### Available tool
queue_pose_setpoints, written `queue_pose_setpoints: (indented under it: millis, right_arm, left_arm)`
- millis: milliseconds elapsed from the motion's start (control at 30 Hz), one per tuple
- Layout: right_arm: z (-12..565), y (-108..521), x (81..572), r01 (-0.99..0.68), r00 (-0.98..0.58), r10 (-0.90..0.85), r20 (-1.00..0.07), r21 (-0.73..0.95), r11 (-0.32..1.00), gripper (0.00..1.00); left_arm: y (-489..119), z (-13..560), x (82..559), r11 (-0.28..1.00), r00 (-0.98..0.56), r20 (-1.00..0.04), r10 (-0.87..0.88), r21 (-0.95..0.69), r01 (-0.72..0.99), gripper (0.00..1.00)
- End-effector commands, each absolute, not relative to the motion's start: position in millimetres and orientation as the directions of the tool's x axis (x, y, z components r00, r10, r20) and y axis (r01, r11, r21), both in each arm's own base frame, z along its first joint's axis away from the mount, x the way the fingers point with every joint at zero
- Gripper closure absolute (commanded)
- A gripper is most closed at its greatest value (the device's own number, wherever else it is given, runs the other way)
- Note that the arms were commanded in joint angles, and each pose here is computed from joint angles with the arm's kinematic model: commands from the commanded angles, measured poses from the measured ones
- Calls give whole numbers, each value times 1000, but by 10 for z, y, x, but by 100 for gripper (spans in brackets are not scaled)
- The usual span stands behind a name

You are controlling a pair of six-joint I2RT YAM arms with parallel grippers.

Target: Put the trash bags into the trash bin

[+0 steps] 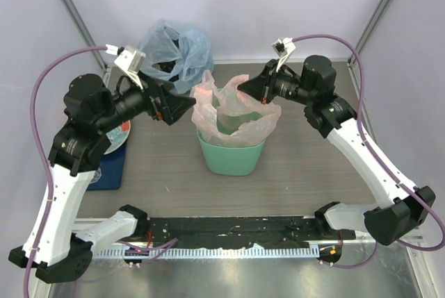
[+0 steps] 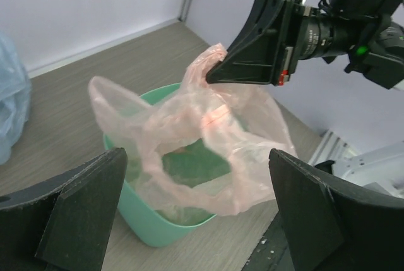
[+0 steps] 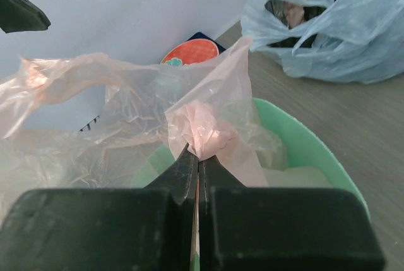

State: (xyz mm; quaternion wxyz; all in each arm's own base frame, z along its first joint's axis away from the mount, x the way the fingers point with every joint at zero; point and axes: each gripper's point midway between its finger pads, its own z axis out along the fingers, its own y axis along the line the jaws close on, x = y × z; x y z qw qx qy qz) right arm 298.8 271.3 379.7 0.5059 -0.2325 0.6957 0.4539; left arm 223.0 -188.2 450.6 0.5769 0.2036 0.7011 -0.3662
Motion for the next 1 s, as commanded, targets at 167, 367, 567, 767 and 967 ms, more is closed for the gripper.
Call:
queue_pose_setpoints:
  millis: [167,367,567,767,967]
  right_arm:
    - [4460,2569,2933,-820,-187,178,-966,253,514,99]
    - [4559,2523,2829,-820,-186,193,-963,260,509,99]
    - [4443,2284,2847,-745,-190,158,-969,247,620,99]
    - [4055,1884,2912,-602,-235,53,-970,188,776,99]
    - [3727,1770,3139,-528,-274,-8,-962,144,837,99]
  left_arm:
    - [-2229,4549,2152,476,-381,-918,-108,-385,791,0]
    - [-2156,4022,2245,582,-475,-880,-12,-392,712,9]
    - [-1970,3617,2288,668,-518,-849,108,-324,670,58]
    - [-1781,3235,2401,736,-514,-843,156,-248,630,91]
    - [-1569,3139,2936,814,-444,-883,150,-144,563,100]
